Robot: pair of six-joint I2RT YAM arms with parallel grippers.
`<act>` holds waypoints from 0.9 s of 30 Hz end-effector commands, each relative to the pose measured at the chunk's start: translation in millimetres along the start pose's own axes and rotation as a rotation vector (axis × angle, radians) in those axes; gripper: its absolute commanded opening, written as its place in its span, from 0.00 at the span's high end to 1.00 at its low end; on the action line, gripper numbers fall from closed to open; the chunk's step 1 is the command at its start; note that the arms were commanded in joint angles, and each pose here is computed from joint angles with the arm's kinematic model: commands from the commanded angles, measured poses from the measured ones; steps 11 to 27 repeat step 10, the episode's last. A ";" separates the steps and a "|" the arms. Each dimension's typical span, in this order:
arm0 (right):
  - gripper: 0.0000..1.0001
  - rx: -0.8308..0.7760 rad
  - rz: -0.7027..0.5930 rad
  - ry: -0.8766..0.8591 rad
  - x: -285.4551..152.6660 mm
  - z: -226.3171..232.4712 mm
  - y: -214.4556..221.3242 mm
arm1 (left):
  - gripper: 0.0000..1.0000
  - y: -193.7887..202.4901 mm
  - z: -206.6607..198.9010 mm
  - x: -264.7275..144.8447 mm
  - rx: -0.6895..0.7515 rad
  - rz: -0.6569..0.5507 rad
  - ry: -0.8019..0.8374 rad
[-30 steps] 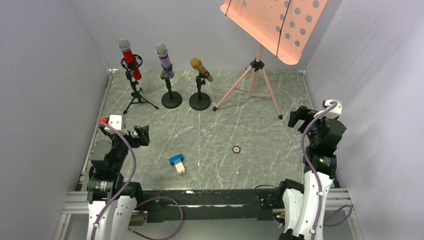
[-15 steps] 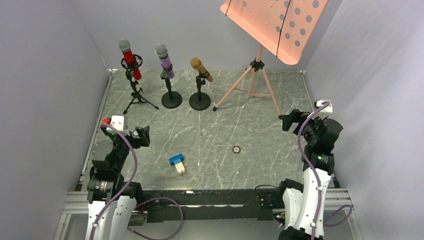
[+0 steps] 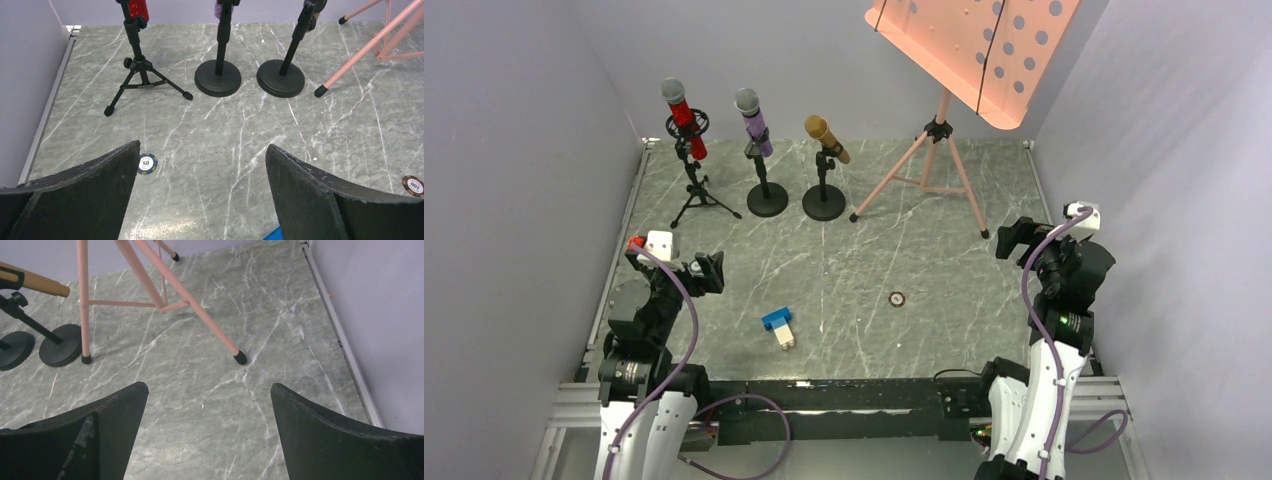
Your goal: Attach the microphones to the stand
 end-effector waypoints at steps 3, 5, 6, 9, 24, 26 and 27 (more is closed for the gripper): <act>0.00 -0.005 -0.071 0.037 -2.7 -4.0 -19.5 | 0.01 -4.5 0.5 3.6 0.004 -0.023 -0.006; 0.00 -0.004 -0.073 0.034 -3.0 -3.5 -19.6 | 0.01 -4.4 0.8 3.5 0.005 -0.022 -0.008; 0.00 -0.004 -0.074 0.037 -3.0 -3.9 -19.8 | 0.01 -4.4 0.9 3.5 0.006 -0.022 -0.009; 0.00 0.005 -0.075 0.055 -2.7 -6.1 -20.1 | 0.01 -4.4 1.4 3.4 0.005 -0.027 -0.012; 0.00 0.007 -0.077 0.057 -3.0 -6.1 -21.1 | 0.01 -4.1 1.7 3.5 0.004 -0.027 -0.014; 0.00 0.007 -0.077 0.057 -3.0 -6.1 -21.1 | 0.01 -4.1 1.7 3.5 0.004 -0.027 -0.014; 0.00 0.007 -0.077 0.057 -3.0 -6.1 -21.1 | 0.01 -4.1 1.7 3.5 0.004 -0.027 -0.014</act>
Point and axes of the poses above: each gripper's point midway between its finger pads, its own x axis out along the fingers, its own z axis along the line the jaws close on, y = z × x, the point moved 5 cm from there along -x, back along the fingers, and after that the axes turned 8 degrees about -x, right-handed, at the moved point
